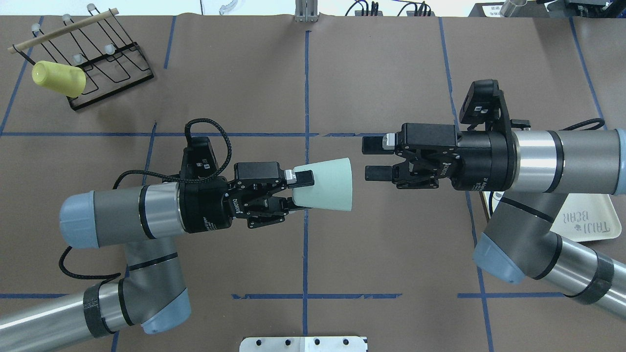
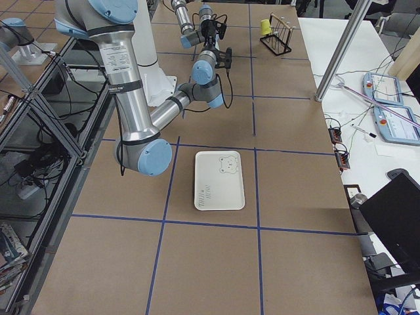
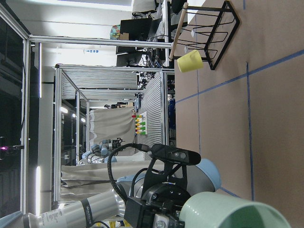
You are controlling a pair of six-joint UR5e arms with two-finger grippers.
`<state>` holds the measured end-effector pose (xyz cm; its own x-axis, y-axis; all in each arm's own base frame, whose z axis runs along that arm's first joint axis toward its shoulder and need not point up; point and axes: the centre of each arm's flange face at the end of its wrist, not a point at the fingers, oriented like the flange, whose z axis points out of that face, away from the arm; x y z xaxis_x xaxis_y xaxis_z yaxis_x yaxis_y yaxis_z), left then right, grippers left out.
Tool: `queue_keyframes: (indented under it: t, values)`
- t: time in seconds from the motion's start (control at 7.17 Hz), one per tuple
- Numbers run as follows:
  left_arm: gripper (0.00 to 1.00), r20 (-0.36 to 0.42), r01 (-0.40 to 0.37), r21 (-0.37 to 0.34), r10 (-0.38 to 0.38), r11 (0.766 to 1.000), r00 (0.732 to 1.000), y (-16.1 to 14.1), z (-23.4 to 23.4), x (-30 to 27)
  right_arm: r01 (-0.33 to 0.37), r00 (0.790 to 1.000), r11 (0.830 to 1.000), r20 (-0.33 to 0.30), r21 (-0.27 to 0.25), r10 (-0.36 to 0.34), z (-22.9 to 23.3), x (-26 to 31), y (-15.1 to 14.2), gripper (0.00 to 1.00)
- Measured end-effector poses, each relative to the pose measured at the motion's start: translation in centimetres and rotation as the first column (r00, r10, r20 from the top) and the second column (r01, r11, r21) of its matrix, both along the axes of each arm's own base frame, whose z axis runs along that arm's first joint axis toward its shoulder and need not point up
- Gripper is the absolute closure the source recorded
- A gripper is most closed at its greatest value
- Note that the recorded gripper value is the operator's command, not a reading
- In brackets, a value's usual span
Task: Left arm grabs green cup and hands to right arm on tray
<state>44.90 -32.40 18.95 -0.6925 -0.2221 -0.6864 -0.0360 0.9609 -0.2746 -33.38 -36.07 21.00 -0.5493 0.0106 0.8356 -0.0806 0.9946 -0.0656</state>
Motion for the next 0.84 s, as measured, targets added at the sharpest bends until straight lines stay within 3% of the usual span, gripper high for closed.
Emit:
queue_keyframes:
  t: [0.56,0.84]
  values:
    - [0.49,-0.005,-0.008,0.002,0.008,1.0,1.0,0.4,-0.3,0.2,0.013,1.0,1.0,0.009,0.007,-0.013,-1.3,-1.3,-0.1,0.01]
    - [0.49,-0.005,-0.009,0.002,0.009,1.0,1.0,0.4,-0.2,0.2,0.016,1.0,1.0,0.008,0.008,-0.016,-2.0,-1.5,-0.1,0.12]
